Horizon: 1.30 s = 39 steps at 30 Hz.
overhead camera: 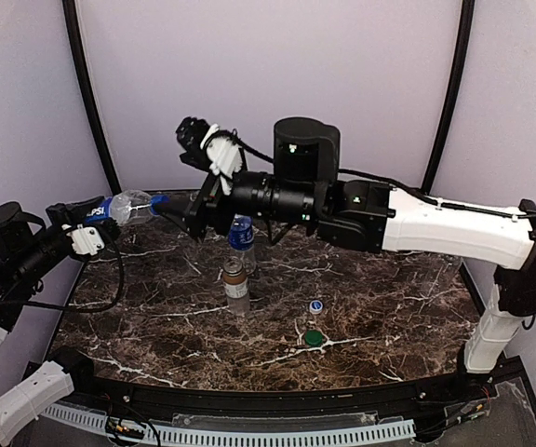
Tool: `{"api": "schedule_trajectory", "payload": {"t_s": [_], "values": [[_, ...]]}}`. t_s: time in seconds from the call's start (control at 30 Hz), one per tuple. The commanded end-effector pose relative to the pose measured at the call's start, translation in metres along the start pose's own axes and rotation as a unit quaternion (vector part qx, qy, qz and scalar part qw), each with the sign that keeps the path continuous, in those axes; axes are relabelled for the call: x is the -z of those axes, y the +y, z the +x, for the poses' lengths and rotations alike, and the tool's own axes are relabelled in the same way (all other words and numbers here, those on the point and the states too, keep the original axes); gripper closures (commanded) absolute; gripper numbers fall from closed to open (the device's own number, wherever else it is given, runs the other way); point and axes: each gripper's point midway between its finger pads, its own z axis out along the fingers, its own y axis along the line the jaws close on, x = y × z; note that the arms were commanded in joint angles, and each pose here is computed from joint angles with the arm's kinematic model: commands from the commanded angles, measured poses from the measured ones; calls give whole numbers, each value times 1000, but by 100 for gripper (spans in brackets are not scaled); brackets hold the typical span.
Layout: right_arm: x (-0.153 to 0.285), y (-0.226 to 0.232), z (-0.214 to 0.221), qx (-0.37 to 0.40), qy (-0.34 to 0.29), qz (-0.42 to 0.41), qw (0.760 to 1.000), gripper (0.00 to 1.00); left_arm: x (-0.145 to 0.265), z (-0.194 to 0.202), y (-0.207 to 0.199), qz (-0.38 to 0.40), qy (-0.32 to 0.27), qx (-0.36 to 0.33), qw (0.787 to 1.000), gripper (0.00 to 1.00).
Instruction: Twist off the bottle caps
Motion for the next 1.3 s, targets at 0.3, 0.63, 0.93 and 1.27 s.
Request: {"api": "schedule_trajectory", "payload": {"t_s": [0.3, 0.63, 0.93, 1.27], "values": [[-31, -3, 21, -489, 23, -118, 864, 18, -2, 5, 21, -76, 15, -61, 995, 75], [-37, -7, 35, -505, 14, -106, 857, 53, -2, 3, 9, -61, 6, -74, 995, 75], [-40, -8, 40, -505, 20, -113, 855, 73, -2, 4, 11, -63, 9, -74, 995, 75], [-34, -4, 47, -507, 36, -108, 854, 64, -4, 7, 18, -71, 19, -60, 995, 75]]}}
